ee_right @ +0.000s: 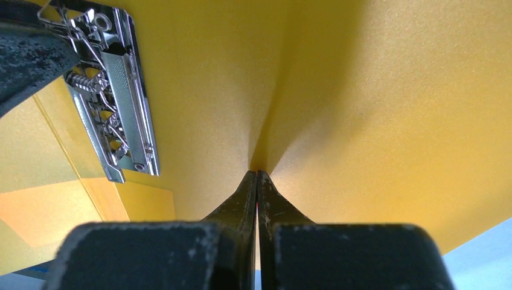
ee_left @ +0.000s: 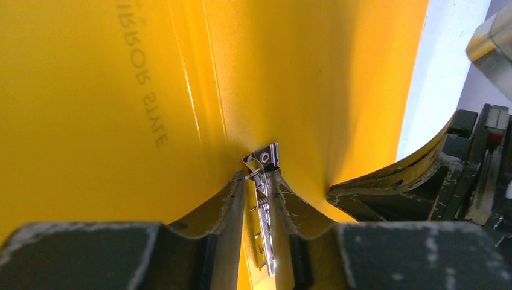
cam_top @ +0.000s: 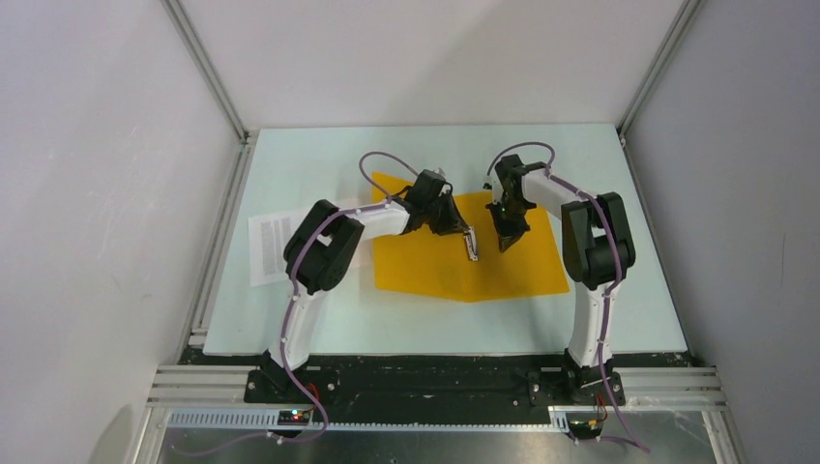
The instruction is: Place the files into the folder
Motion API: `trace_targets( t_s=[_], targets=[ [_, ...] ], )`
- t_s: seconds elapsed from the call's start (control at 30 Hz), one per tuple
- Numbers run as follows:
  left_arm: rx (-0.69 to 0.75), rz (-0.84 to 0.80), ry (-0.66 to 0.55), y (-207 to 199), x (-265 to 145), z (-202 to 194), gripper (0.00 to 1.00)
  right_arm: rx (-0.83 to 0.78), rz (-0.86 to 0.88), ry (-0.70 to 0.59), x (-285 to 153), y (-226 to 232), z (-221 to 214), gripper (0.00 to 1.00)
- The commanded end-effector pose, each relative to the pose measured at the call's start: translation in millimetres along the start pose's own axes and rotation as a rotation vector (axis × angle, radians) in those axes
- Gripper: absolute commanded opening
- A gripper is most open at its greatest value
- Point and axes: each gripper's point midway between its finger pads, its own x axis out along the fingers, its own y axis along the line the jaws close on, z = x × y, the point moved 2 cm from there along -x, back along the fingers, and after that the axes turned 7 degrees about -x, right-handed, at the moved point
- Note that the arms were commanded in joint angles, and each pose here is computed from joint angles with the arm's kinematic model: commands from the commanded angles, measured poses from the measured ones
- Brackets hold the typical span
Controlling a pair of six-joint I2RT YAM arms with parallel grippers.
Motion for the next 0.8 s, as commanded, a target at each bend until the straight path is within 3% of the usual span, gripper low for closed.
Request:
trace_targets(
  t_s=[0.0, 0.2, 0.43, 0.6, 0.77],
  targets=[
    [-0.005, 0.089, -0.007, 17, -2, -7, 0.25, 0.02, -0.004, -0.047, -5, 0, 17, 0.0],
    [-0.008, 0.096, -0.018, 16, -3, -6, 0.15, -0.02, 0.041, -0.113, -24, 16, 33, 0.0],
    [-0.036, 0.094, -0.021, 12, 1, -7, 0.08, -0.105, 0.078, -0.253, -56, 44, 44, 0.2],
    [-0.086, 0.099, -0.028, 13, 2, -7, 0.04, -0.155, 0.064, -0.354, -68, 68, 43, 0.27],
    [-0.164, 0.065, -0.016, 9, 7, -12, 0.03, -0.236, 0.025, -0.356, -53, 93, 35, 0.3]
  ],
)
